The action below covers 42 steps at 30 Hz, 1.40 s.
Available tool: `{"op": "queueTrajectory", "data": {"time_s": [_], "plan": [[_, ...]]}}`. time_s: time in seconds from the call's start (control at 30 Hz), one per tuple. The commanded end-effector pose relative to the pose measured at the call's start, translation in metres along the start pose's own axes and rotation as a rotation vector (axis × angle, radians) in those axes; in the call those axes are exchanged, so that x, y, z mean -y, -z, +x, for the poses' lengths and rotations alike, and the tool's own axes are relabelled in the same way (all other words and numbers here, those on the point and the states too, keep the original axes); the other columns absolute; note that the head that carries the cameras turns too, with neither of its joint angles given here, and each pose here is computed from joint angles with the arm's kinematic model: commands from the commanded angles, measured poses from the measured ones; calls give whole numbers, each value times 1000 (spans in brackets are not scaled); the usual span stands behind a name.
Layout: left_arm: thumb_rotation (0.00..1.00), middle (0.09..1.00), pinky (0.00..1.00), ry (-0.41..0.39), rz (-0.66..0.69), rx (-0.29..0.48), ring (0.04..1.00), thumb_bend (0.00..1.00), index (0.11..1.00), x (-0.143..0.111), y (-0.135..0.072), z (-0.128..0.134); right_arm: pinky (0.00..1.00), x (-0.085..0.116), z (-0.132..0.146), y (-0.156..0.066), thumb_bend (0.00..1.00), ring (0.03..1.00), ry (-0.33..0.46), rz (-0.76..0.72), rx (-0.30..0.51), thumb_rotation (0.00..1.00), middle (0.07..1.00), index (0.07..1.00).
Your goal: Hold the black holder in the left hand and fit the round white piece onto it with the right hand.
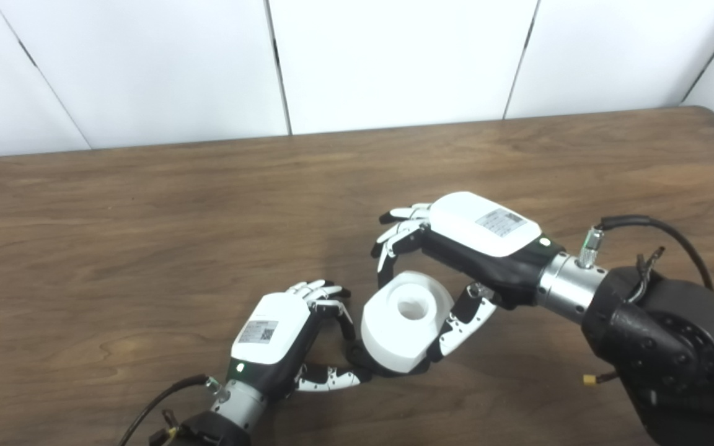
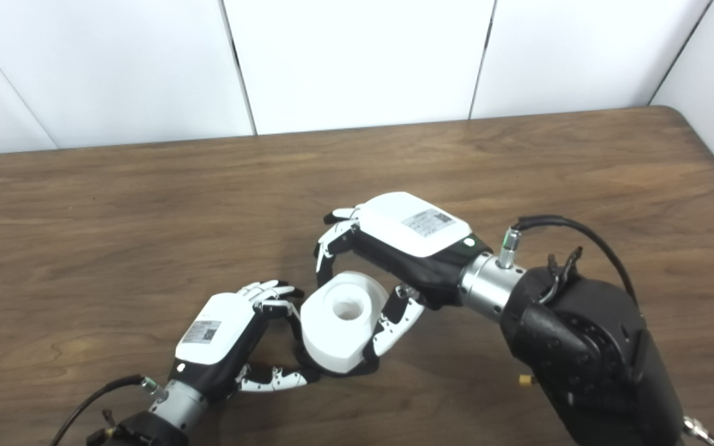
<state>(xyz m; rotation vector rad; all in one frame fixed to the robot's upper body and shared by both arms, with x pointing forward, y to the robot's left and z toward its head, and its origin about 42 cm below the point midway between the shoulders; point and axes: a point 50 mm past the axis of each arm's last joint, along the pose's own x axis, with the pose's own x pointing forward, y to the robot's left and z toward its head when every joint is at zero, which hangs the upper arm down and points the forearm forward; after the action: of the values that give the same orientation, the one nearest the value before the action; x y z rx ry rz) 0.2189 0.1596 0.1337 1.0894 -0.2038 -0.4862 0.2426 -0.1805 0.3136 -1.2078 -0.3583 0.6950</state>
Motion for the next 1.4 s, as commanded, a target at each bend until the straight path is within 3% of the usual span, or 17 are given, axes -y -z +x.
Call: {"op": "queueTrajectory", "data": {"time_s": [0.0,0.47,0.93,1.37], "plan": [[51,828,868,159,7,-85,889,517,491,23,11,-6,905,8,1,-6,524,912,64,-38,28,134,777,482],[50,824,863,156,2,-78,885,517,490,22,10,-8,934,-9,10,-4,524,909,56,-70,20,134,779,482],[49,820,864,152,-9,-73,886,517,490,22,9,-9,925,-12,11,-4,524,918,50,-117,16,133,789,483],[50,826,870,154,-12,-77,890,517,490,19,7,-9,867,-16,12,-6,524,913,27,-130,24,132,784,483]]}}
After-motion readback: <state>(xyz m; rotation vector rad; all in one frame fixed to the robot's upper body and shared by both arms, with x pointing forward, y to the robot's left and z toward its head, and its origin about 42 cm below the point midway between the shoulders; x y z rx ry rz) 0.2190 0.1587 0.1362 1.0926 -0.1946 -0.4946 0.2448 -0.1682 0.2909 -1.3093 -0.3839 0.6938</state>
